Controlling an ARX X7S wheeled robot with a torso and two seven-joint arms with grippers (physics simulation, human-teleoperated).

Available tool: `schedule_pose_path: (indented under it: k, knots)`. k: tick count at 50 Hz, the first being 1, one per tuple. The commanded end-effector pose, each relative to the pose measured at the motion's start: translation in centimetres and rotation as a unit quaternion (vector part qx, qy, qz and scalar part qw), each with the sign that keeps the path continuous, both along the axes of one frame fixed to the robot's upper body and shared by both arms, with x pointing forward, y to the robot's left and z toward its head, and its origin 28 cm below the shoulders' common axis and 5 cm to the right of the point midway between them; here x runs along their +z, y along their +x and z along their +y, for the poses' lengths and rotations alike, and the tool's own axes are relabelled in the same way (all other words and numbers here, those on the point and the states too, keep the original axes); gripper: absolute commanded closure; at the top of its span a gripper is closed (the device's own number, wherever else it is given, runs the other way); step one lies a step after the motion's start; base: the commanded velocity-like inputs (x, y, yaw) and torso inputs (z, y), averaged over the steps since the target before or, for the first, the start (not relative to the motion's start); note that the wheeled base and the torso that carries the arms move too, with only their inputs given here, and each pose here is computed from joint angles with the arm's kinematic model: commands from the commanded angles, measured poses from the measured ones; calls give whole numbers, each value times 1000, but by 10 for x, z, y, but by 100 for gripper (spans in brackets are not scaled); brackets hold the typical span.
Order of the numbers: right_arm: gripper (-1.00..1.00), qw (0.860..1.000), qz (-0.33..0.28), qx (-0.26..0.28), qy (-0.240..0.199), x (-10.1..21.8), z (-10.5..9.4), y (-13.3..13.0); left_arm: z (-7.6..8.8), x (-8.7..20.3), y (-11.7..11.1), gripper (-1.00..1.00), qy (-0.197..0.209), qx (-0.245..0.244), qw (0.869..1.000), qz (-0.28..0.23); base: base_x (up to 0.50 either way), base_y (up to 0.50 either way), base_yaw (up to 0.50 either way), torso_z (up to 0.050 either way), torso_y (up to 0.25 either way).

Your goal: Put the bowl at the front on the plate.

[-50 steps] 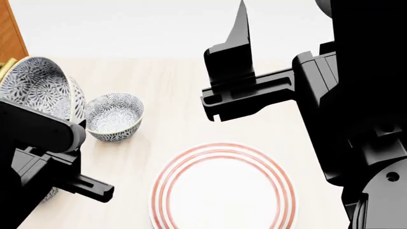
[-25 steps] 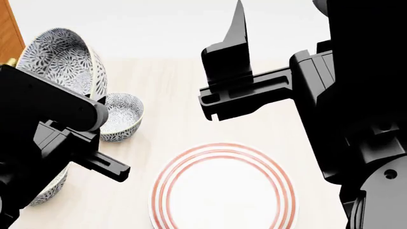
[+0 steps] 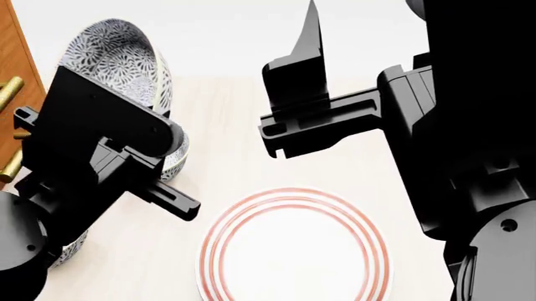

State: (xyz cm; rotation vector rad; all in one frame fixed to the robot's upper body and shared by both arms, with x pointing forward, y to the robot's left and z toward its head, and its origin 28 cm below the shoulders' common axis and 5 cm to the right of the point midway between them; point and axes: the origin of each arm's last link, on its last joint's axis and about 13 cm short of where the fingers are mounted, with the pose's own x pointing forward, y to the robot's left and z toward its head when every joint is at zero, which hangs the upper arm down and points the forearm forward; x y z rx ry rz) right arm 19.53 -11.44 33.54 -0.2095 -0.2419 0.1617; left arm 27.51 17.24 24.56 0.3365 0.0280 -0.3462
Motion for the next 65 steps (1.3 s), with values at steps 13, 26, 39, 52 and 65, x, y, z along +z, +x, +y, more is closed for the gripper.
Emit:
schedule_pose_path:
  k: [13, 26, 39, 52, 65]
  knots:
    - [-100, 1000, -3, 3, -1, 3, 0, 1, -15, -4, 29, 100, 52, -5, 998, -33, 0, 0, 0, 0, 0]
    - [-100, 1000, -4, 4, -4, 5, 0, 1, -22, -10, 45, 100, 69, 8, 997, -33, 0, 0, 0, 0, 1]
    - [-100, 1000, -5, 5, -7, 6, 2, -2, -28, -25, 55, 100, 100, 23, 994, -46, 0, 0, 0, 0, 1]
    - [-100, 1000, -4, 4, -7, 5, 1, -3, -33, -38, 62, 100, 124, 37, 990, -52, 0, 0, 0, 0, 1]
    - [-100, 1000, -5, 8, -11, 7, 2, -5, -44, -45, 61, 100, 133, 28, 989, -52, 0, 0, 0, 0, 0]
